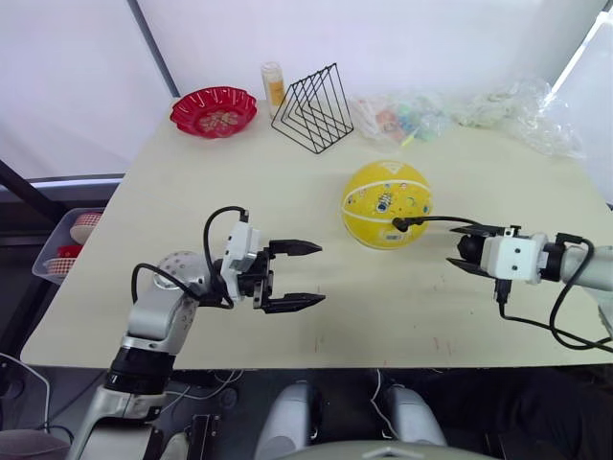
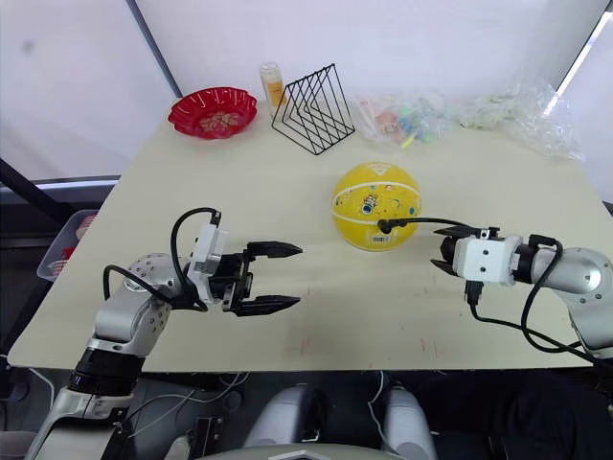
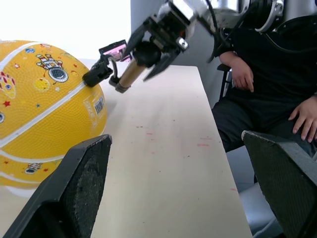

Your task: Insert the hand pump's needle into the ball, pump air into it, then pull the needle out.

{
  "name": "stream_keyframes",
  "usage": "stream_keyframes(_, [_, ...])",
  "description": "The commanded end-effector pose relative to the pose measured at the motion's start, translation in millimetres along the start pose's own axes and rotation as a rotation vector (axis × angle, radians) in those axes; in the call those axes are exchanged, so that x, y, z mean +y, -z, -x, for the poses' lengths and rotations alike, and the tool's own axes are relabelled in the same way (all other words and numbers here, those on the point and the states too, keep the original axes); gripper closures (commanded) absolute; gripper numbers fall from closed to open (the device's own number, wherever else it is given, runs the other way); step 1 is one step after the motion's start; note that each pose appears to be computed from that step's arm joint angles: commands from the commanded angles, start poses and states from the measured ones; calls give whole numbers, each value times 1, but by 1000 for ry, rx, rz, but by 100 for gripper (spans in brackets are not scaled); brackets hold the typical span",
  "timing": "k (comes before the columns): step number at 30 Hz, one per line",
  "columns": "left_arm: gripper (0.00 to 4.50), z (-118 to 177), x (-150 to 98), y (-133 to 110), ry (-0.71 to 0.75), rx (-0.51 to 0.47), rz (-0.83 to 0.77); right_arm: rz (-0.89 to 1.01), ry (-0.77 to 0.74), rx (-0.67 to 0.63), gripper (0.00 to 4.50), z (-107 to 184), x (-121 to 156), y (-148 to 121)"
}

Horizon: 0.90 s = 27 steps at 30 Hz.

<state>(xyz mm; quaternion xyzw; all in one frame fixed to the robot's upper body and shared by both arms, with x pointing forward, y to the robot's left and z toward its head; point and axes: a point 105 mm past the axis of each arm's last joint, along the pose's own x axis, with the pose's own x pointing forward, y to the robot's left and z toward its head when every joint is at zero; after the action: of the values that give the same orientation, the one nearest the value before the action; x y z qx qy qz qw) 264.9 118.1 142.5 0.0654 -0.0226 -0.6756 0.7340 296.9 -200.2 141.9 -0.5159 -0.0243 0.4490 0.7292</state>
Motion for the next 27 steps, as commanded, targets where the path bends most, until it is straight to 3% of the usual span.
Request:
stream_keyframes(1, [0,2,-2,-12,-2,-17,-40,97,37,-9,245,3,-9,-2])
stream_keyframes(10, [0,2,0,-14,-10,-18,-36,222,85,-20,245,-5,-7,7])
stream_keyframes(13, [0,1,1,-14,-15,-18,-35,131,64,6,245,-6,1,15])
stream_keyframes(15, [0,2,1,-14,-19,-17,-35,81,62,4,145,-5,7,15])
stream_keyframes(19, [0,0,5,-15,-34,-21,-35,12,80,-8,5,2,12,12])
stream_keyframes(27, [0,-8,20,-24,-86,-59,-52,-180,233,-119,5,21,11,-11])
